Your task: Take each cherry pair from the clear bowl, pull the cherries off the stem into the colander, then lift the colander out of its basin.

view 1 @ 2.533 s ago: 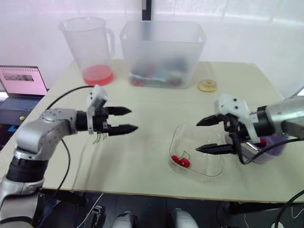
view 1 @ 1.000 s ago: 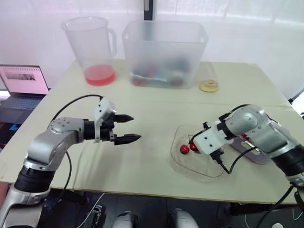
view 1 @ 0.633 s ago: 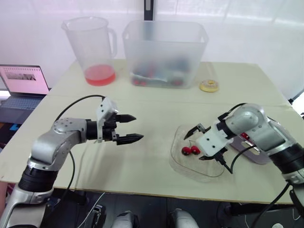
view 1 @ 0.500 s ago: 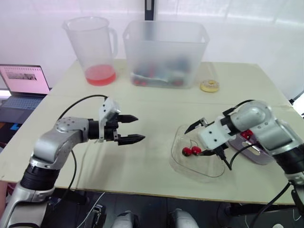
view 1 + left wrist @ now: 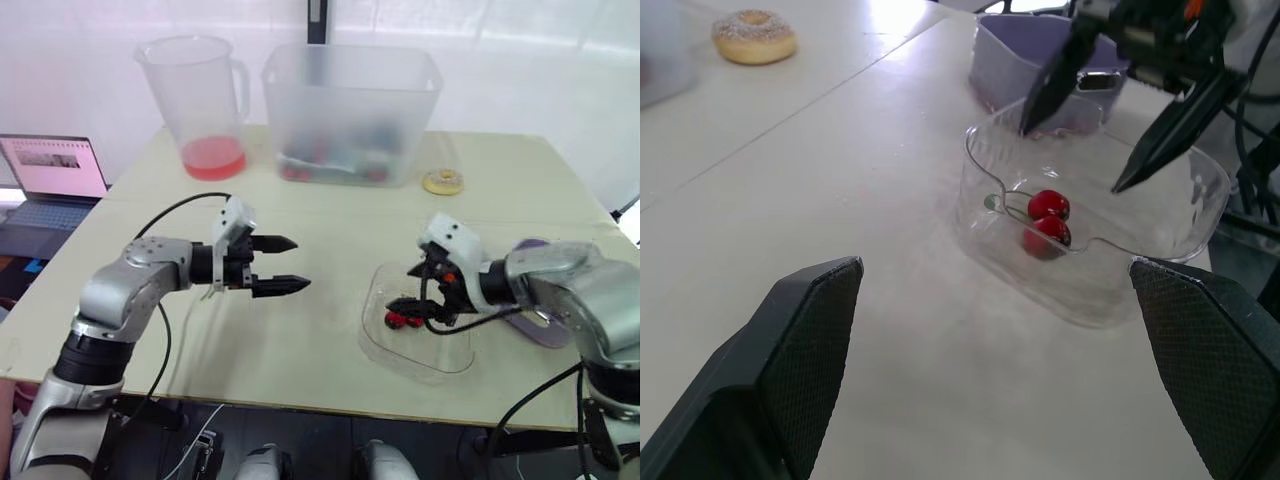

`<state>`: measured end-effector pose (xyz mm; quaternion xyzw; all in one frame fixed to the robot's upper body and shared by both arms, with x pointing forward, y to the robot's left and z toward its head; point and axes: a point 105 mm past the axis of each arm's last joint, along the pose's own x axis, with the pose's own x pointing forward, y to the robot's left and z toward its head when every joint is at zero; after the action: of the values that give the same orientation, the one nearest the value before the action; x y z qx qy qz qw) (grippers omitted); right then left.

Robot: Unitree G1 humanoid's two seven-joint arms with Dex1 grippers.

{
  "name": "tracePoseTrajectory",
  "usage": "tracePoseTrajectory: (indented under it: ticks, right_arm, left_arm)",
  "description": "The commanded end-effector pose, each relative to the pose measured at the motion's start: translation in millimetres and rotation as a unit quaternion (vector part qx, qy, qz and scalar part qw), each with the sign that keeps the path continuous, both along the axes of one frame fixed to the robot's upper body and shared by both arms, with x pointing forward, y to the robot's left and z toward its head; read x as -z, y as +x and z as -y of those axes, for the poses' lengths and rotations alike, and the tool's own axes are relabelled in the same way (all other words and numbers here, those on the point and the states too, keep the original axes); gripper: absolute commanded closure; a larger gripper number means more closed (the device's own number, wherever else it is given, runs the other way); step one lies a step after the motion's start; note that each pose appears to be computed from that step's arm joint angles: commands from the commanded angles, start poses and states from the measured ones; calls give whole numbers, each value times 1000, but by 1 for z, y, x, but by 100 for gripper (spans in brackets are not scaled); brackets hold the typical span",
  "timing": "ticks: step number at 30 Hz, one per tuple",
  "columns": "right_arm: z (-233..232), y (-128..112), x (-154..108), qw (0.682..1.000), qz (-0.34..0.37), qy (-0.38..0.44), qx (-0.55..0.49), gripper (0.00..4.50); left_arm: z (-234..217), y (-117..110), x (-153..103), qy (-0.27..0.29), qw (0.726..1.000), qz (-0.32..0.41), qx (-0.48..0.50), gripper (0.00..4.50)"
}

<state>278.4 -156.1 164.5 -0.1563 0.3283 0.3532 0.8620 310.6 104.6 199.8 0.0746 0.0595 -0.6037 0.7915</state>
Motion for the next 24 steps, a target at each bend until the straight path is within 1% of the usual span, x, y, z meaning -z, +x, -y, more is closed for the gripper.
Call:
tracePoseTrajectory:
  ticks: [1, 5, 9, 19, 22, 23, 24]
  right_arm:
    - [8, 3, 5, 999, 20, -32, 36, 7]
    - [12, 5, 17, 996, 20, -68, 59, 7]
    - [12, 3, 26, 995, 9, -86, 44, 7]
    - [8, 10, 40, 995, 10, -96, 27, 7]
    - [9, 11, 44, 994, 11, -104, 27, 92]
    - [10, 12, 45, 994, 12, -106, 27, 141]
    - [10, 12, 46, 993, 13, -111, 25, 179]
  left_arm:
    - [5, -1, -10, 1, 1000, 25, 16, 0]
    - [4, -1, -9, 9, 999, 30, 19, 0]
    - [-1, 2, -7, 29, 999, 36, 9, 0]
    - [-2, 2, -6, 32, 999, 33, -2, 0]
    - [-6, 2, -4, 39, 999, 32, -7, 0]
    - [-6, 2, -4, 40, 999, 32, -8, 0]
    - [-6, 2, -4, 41, 999, 33, -8, 0]
